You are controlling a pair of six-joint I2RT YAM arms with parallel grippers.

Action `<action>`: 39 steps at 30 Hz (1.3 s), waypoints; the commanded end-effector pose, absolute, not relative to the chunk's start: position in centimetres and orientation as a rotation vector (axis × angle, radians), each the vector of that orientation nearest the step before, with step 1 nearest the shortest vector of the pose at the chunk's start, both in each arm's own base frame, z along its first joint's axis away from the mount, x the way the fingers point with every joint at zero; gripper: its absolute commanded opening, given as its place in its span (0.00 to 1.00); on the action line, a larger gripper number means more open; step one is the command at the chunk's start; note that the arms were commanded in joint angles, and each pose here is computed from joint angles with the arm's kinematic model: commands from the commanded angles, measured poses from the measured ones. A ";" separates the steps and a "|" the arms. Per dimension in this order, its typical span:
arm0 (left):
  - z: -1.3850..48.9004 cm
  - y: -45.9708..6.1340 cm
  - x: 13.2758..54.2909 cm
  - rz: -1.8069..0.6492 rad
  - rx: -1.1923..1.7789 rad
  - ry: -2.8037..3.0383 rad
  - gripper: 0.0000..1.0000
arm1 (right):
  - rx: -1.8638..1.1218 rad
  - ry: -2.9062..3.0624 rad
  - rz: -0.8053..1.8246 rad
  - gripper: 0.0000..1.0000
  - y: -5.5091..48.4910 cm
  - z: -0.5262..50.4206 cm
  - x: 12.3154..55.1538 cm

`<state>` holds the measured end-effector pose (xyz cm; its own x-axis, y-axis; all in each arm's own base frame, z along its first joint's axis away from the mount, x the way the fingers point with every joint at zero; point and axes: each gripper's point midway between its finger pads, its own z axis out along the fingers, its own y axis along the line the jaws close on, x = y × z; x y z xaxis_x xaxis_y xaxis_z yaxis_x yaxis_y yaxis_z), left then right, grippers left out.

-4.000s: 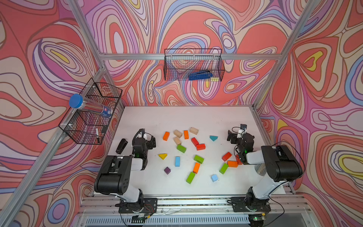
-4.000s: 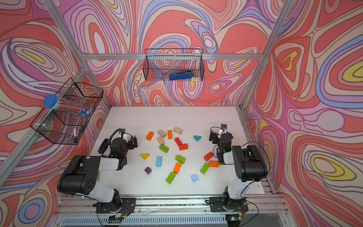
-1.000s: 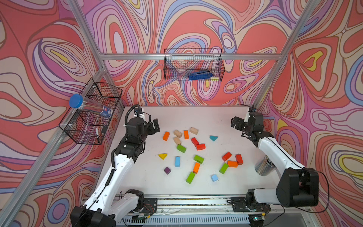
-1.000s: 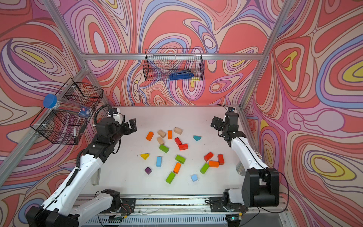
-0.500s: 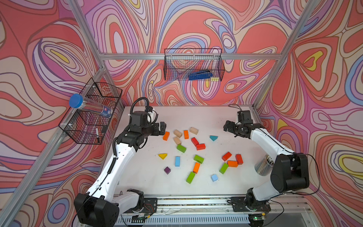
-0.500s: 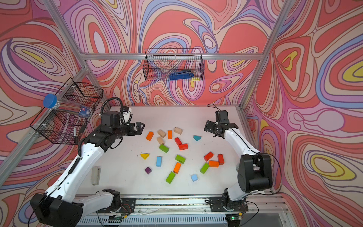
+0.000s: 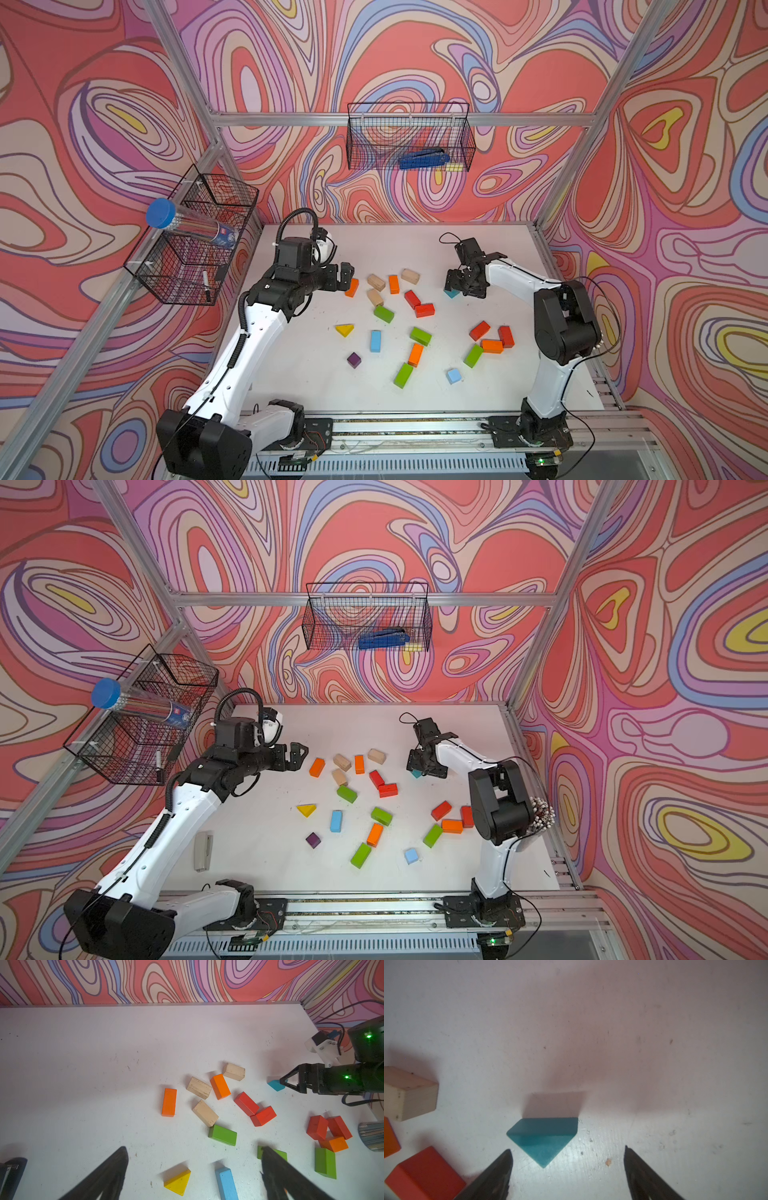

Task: Assemble a heart with building blocks
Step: Move the building block to the center of the board.

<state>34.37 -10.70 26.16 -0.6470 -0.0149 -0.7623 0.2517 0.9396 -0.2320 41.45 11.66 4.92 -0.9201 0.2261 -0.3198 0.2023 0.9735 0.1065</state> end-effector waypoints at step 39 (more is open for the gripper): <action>25.3 -10.9 33.6 -0.414 0.204 2.283 1.00 | 0.521 2.788 0.138 0.77 14.3 3.3 42.9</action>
<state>34.22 -10.86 25.93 -0.6542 -0.0064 -0.7563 0.2619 0.9362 -0.2344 42.33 13.94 3.73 -0.8950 0.3512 -0.2749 0.3230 0.9355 0.1433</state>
